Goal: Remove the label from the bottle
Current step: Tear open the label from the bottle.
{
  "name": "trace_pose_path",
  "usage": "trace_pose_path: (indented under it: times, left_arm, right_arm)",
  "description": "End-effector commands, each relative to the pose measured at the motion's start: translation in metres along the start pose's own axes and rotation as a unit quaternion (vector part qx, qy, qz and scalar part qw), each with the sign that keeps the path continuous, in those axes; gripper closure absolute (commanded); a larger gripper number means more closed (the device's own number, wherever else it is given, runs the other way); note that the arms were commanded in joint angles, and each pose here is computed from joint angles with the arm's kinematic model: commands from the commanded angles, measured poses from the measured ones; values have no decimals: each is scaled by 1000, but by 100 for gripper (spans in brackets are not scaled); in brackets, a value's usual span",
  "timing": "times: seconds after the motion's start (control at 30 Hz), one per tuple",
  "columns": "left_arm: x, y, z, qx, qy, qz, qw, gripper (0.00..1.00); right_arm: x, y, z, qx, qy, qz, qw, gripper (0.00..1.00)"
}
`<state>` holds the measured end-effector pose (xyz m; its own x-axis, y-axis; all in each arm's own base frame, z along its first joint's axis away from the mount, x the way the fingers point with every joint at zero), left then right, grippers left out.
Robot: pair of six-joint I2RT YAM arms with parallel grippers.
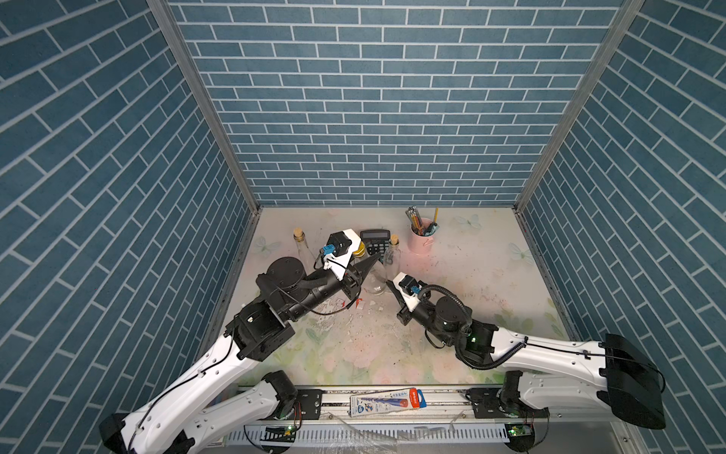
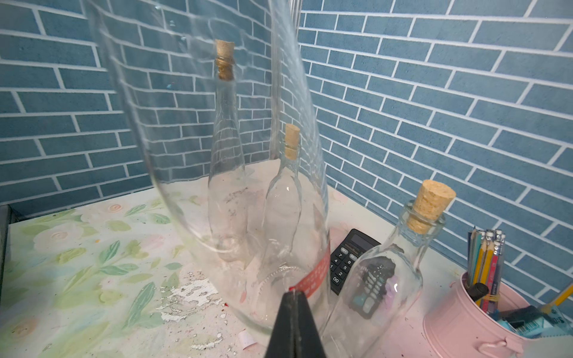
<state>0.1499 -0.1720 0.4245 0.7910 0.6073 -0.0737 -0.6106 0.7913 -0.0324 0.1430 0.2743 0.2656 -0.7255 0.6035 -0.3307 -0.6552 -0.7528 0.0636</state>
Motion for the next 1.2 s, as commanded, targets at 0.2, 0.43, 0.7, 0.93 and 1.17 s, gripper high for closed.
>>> trace_pose_path:
  times: [0.2,0.43,0.7,0.93,1.17]
  left_arm:
    - [-27,14,38,-44,10,-134,990,100]
    - [-29,16,38,-33,-2,-146,989,100]
    - [-26,16,36,-26,-7,-126,992,100]
    - [-30,14,35,-16,-7,-149,989,100]
    - [-33,13,34,-6,-7,-171,985,100]
  right_arm:
    - [-16,4,-3,4,49,-49,998,100]
    - [-24,10,-5,3,48,-48,998,100]
    - [-27,20,-9,6,46,-49,998,100]
    - [-28,23,-10,7,48,-47,998,100]
    - [-31,25,-10,7,51,-46,998,100]
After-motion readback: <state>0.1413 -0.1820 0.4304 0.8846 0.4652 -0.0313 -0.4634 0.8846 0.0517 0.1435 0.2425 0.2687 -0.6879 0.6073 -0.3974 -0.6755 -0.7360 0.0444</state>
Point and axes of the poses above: each gripper's point midway between its finger pads, its own y axis back along the fingers, its own x axis along the line the jaws close on, z = x × y, the point moved 9 cm from there along y, back along the fingers, and after that the axes turned 9 degrees about y, right-handed, at the moved point
